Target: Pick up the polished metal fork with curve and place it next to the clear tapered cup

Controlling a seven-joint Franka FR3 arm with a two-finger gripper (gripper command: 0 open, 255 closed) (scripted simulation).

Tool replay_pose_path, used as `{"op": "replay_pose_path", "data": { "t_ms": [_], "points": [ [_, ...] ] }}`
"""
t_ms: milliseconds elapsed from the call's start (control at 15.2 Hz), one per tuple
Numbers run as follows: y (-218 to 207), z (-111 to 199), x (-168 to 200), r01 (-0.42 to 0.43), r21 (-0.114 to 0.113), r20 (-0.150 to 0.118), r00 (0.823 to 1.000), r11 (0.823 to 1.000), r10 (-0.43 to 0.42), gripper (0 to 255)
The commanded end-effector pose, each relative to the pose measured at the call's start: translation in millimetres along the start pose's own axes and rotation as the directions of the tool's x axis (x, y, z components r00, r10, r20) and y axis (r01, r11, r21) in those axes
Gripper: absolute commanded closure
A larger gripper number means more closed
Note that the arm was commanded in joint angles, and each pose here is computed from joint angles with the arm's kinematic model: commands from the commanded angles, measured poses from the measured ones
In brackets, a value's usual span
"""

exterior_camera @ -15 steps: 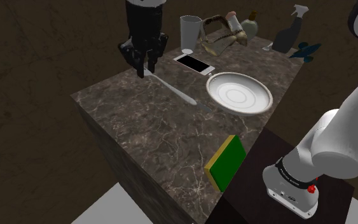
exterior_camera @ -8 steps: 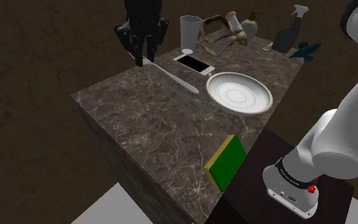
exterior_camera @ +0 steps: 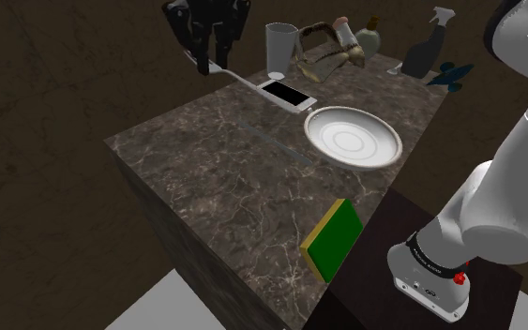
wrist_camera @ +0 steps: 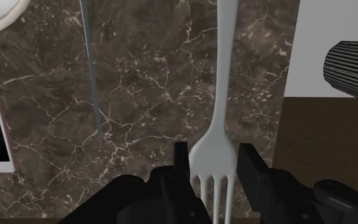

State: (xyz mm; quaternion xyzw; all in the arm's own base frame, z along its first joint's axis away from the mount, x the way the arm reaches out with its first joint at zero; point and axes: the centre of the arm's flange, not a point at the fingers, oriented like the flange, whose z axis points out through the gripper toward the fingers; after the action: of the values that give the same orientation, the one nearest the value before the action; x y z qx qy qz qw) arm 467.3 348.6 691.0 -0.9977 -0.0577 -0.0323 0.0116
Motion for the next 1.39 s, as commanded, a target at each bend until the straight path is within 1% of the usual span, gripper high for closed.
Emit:
{"op": "replay_pose_path", "data": {
  "t_ms": [0,1320],
  "points": [
    [11,-6,6,-0.001,0.000,0.000,1.000,1.000,0.001,255],
    [254,-5,110,-0.001,0.000,0.000,1.000,1.000,0.001,255]
  ]
}}
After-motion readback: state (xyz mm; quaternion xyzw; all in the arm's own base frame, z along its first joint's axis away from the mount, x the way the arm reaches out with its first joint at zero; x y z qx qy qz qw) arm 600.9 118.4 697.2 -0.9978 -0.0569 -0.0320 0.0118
